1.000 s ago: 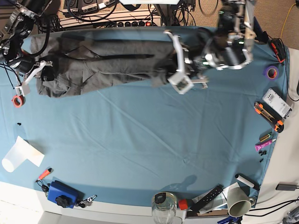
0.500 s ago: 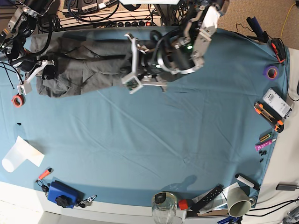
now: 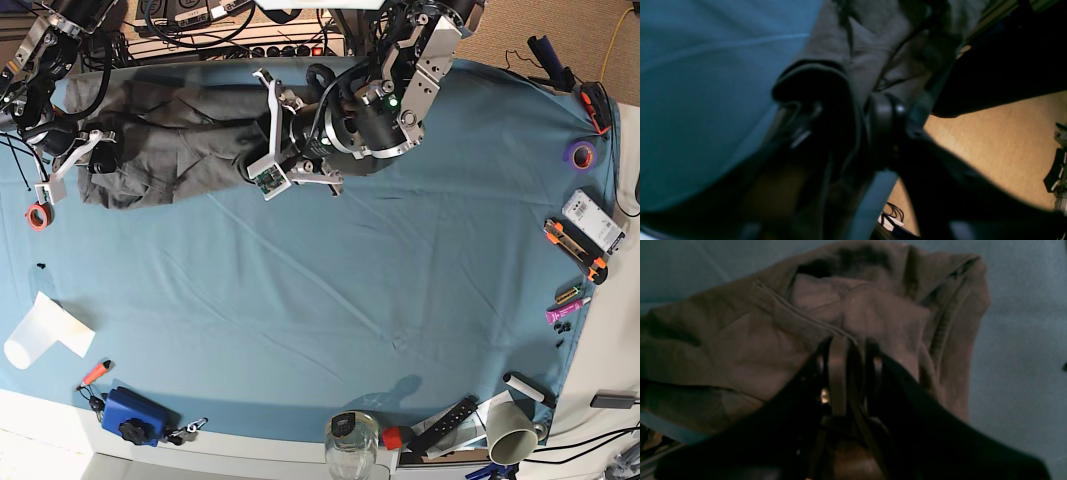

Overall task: Fold the T-shirt properly
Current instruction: 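Grasp the strip end with the left gripper and fold it toward the right gripper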

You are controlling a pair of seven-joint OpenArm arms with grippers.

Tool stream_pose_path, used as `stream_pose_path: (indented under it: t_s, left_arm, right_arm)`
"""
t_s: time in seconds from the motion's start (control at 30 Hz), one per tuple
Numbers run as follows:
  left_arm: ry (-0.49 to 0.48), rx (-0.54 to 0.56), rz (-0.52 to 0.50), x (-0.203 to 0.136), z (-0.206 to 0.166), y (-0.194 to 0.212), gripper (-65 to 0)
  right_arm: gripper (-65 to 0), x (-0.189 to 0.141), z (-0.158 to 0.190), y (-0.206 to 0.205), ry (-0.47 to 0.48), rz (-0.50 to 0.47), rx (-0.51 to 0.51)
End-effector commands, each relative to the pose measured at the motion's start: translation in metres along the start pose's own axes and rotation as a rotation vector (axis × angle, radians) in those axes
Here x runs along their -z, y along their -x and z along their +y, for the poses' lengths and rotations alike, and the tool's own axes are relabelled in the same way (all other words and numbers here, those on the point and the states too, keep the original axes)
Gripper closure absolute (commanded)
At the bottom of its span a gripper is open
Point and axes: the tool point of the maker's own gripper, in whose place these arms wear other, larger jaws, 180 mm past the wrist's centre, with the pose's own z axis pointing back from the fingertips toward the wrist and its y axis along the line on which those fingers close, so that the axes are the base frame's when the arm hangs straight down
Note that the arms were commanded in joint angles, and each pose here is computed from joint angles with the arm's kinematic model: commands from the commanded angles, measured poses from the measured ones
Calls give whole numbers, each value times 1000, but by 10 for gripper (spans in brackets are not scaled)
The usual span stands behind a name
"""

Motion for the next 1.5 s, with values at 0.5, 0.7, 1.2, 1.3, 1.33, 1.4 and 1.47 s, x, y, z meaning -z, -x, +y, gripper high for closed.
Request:
stream_pose_path:
  t_s: [0.5, 0.7, 1.2, 1.3, 1.33, 1.4, 1.47]
  left_arm:
    - [-74, -34, 51, -13, 5, 0, -220]
    - [-107, -95, 150, -14, 2, 33, -90]
    - [-175, -131, 404, -3, 8, 111, 0]
    - [-175, -133, 423, -5, 7, 112, 0]
    - [-176, -131, 414, -7, 7, 109, 0]
    - [-198, -137, 368, -11, 9, 95, 0]
    - [-226, -142, 302, -19, 12, 77, 0]
  right_arm:
    - [-103, -8, -4, -19, 15, -64, -27]
    - [-103, -8, -4, -20, 15, -71, -28]
    - [-103, -8, -4, -21, 14, -75, -28]
    - [-103, -11, -3, -27, 1, -107, -21]
    - [-103, -14, -2, -31, -15, -132, -11]
    - [-103, -23, -2, -41, -38, -188, -2]
    - [-103, -36, -9, -49, -33, -237, -8]
